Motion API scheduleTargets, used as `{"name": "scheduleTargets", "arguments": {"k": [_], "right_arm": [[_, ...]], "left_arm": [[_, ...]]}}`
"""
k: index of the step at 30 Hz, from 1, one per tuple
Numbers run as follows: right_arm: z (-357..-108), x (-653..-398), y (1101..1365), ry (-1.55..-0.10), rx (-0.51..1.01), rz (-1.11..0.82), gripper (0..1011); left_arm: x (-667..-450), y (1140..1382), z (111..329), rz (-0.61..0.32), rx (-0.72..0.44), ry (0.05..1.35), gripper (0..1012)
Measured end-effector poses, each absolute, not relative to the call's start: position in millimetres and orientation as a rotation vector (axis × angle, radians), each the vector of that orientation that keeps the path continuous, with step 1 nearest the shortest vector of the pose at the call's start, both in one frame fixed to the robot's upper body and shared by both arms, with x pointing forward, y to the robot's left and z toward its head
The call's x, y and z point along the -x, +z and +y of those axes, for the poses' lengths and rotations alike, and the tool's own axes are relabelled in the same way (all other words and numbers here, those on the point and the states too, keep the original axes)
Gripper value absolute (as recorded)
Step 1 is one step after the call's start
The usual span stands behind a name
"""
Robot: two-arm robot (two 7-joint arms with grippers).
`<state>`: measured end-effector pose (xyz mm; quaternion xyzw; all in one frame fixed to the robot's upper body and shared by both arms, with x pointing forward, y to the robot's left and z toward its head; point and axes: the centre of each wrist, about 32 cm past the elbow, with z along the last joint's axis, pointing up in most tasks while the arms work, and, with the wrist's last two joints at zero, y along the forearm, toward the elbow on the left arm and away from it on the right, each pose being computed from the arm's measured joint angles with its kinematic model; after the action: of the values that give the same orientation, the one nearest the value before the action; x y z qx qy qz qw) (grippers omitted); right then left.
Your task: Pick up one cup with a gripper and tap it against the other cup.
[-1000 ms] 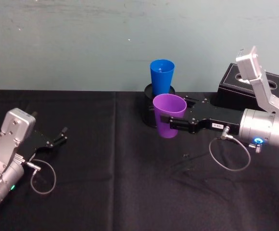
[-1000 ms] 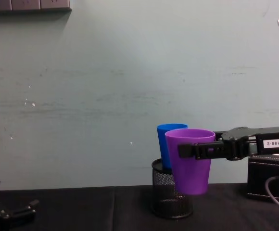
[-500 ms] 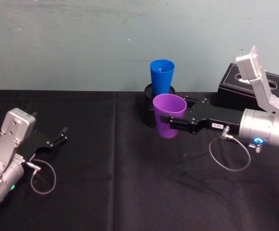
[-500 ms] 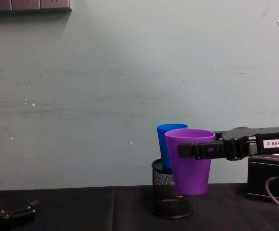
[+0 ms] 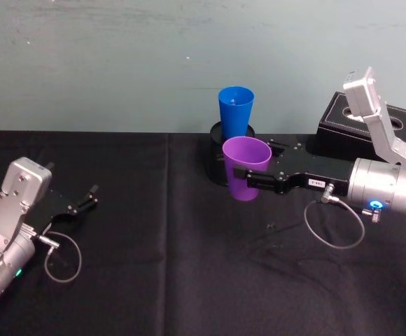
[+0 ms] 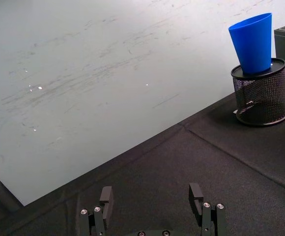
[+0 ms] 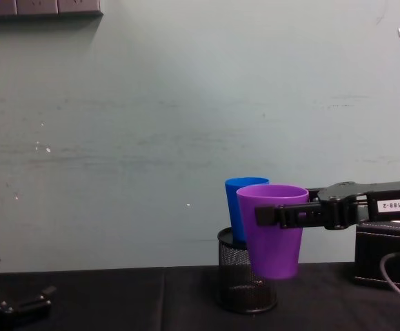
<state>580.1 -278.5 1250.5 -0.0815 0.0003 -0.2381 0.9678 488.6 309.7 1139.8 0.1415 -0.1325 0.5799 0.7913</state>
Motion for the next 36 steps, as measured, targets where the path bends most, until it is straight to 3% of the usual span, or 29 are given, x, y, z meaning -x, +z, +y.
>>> {"name": "scheduleTargets", "arguments": {"k": [13,36], "right_arm": [[-276,-586,1246,-0.482,0.169,0.0,731],[-251,-646,1219,-0.625,0.111,0.008,731]], "left_arm": [[-489,1140,310,-0.285,-0.304,1.248,1011],[-489,1140,310,-0.285,-0.305,1.248,1011]]}}
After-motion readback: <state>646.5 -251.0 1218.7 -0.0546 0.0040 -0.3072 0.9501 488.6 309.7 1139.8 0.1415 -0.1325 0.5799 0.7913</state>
